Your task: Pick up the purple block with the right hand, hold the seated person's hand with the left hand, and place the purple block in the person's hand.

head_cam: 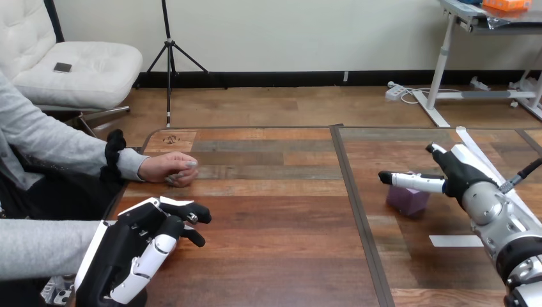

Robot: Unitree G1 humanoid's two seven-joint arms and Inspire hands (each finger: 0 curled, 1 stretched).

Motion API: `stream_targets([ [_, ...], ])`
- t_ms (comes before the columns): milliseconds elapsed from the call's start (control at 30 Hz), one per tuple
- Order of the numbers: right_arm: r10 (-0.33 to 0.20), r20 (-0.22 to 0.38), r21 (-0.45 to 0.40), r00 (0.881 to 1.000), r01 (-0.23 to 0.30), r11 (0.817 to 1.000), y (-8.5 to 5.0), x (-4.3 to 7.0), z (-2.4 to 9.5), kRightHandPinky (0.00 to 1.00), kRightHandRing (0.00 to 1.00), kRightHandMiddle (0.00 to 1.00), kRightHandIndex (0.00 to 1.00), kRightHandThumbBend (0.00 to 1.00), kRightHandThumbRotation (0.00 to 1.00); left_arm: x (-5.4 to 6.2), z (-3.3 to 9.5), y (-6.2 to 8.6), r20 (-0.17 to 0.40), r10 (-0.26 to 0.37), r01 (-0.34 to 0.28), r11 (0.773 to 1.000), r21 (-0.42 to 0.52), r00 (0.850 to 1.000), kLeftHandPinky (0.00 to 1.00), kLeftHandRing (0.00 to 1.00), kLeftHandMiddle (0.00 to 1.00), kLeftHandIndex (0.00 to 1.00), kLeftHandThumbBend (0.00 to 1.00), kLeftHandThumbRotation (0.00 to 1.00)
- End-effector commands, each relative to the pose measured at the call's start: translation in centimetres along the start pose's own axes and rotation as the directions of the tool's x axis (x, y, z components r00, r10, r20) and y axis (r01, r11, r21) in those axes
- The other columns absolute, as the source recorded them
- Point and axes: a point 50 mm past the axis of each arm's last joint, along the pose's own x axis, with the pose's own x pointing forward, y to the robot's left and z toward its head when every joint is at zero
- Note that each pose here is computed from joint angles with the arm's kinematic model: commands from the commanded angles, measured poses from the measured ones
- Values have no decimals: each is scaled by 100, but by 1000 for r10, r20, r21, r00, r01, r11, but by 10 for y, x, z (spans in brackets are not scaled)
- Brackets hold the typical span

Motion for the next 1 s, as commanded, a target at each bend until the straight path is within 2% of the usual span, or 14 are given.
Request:
stream_targets([
  [0,-11,49,9,999,10,1000,0,2,19,82,95,97,97,100,64,16,12,2,82,-18,15,999,36,996,46,63,61,48,54,54],
  [200,1,54,9,999,-1,1000,2,2,20,81,95,97,97,100,63,15,13,1,75,-2,0,1000,27,997,45,62,60,47,57,54],
  [700,58,38,17,998,-58,998,8,2,23,80,95,98,97,100,56,17,13,4,75,-20,18,1000,25,997,44,64,62,49,60,54],
  [833,100,33,-5,994,-100,995,8,2,25,79,94,99,98,100,54,17,13,5,81,-23,21,999,29,996,44,63,61,49,59,54],
  [967,120,22,6,993,-120,993,8,2,26,77,92,99,98,100,51,17,13,6,74,-16,14,1000,17,997,44,63,61,49,61,53],
])
